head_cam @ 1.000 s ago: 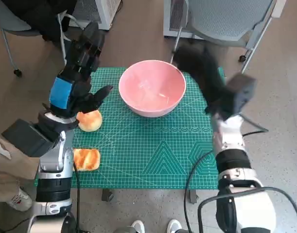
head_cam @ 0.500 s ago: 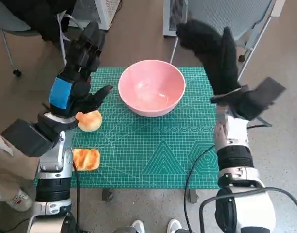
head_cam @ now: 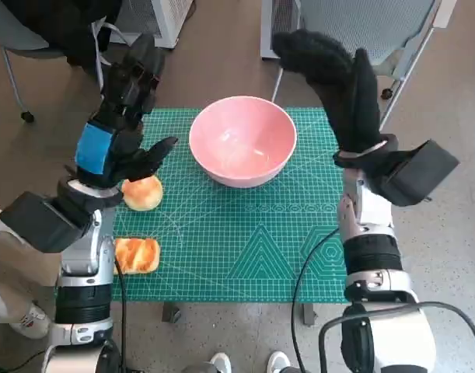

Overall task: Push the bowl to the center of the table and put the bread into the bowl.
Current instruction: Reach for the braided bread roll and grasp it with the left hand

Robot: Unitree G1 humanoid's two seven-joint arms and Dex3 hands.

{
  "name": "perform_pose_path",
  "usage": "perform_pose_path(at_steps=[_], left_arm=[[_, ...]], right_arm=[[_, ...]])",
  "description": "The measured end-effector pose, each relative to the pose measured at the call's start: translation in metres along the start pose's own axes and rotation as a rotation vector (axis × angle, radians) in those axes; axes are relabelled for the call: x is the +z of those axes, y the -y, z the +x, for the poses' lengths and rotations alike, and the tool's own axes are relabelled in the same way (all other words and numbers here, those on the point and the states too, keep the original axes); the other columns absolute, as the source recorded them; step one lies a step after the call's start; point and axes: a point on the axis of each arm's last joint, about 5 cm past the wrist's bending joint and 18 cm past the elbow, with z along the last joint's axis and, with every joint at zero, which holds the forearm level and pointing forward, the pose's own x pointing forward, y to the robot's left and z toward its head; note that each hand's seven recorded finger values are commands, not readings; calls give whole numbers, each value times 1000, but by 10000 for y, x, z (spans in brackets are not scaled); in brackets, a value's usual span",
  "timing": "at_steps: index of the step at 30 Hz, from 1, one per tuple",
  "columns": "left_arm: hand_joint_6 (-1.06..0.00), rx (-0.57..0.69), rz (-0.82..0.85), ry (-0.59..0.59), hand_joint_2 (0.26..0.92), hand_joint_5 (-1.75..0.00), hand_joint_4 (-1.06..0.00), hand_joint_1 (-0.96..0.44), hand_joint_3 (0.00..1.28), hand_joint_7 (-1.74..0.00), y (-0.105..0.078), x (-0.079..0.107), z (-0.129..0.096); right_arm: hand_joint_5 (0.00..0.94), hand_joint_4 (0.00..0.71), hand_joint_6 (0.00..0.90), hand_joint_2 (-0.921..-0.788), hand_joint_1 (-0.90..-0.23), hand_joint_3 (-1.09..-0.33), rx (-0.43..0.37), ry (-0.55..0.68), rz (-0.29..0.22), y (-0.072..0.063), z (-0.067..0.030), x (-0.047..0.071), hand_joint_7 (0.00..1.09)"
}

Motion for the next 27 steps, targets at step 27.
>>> perform_pose_path(at_steps=[27], left_arm=[[1,-22,70,-28,921,-1,-8,-701,303,-229,-64,164,-108]], right_arm=[[3,142,9,-921,-666,-901,9,10,43,-39,-15,-12,468]])
